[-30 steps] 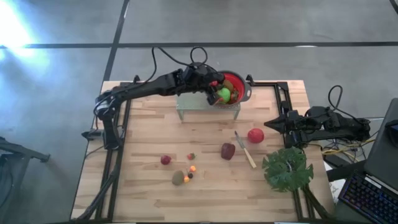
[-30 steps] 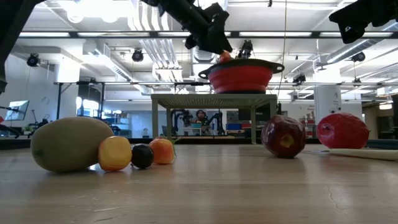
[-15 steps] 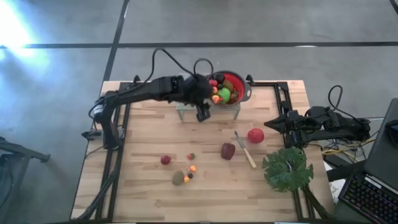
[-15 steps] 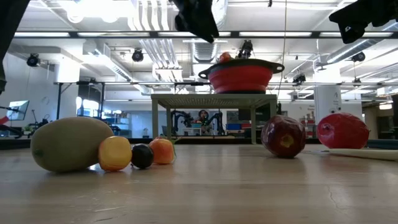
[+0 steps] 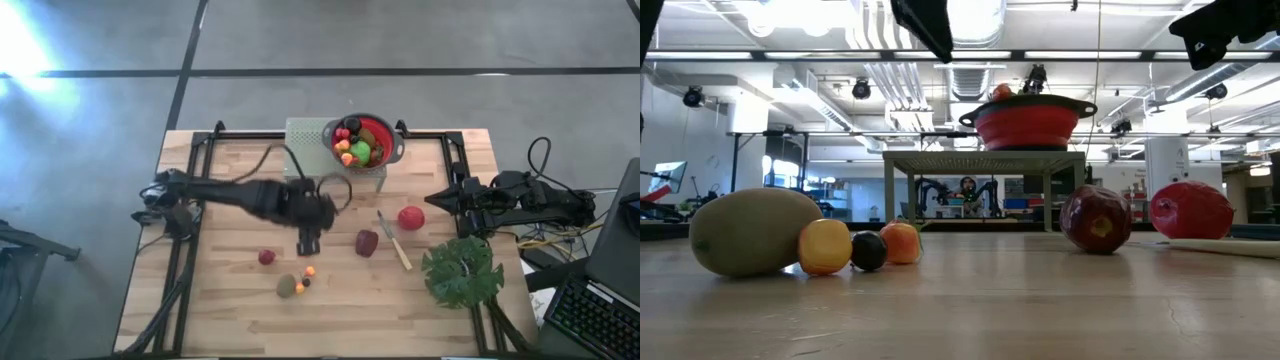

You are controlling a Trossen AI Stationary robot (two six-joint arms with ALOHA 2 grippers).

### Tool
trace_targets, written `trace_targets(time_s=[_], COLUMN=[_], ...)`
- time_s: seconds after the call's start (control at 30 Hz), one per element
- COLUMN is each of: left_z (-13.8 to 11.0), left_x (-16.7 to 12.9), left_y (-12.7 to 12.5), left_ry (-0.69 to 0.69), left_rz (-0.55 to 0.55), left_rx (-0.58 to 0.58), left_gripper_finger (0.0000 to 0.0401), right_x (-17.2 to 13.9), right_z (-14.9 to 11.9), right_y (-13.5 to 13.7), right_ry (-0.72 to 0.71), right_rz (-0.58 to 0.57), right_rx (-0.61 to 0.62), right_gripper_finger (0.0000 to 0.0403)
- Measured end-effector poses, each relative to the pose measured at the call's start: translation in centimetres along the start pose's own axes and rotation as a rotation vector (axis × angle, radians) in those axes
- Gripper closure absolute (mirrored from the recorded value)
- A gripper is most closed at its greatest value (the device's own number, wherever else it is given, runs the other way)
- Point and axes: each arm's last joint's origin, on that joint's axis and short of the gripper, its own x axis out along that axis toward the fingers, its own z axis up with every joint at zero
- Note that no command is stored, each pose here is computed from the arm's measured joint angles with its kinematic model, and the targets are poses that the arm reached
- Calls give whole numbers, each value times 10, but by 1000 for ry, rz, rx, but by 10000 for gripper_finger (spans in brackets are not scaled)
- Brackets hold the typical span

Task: Pick & Place Fruit
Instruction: Put the red strawberry into the black strainer bowl on the shelf

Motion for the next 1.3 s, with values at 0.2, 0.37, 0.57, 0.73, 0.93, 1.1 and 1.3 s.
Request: trace_targets(time_s=[0.2,0.37,0.57,0.73,0.93,1.1,1.3], left_z=[-19,-37,-57,-68,-82,-91,-96], left_x=[19,50,84,106,124,131,139], left_y=[-40,-60,-62,-60,-56,-55,-56], left_ry=[15,-6,-23,-72,-76,-73,-127], left_rz=[-32,-52,-50,-54,-52,-52,-63], left_rx=[66,99,82,44,2,-20,-42], left_gripper_finger=[211,211,211,219,235,246,246], right_x=[0,0,0,0,0,0,0], right_z=[0,0,0,0,0,0,0], right_y=[0,0,0,0,0,0,0], right_ry=[0,0,0,0,1,0,0], right_rz=[0,0,0,0,0,0,0], right_rx=[0,0,0,0,0,0,0], right_gripper_finger=[394,394,394,394,394,394,394])
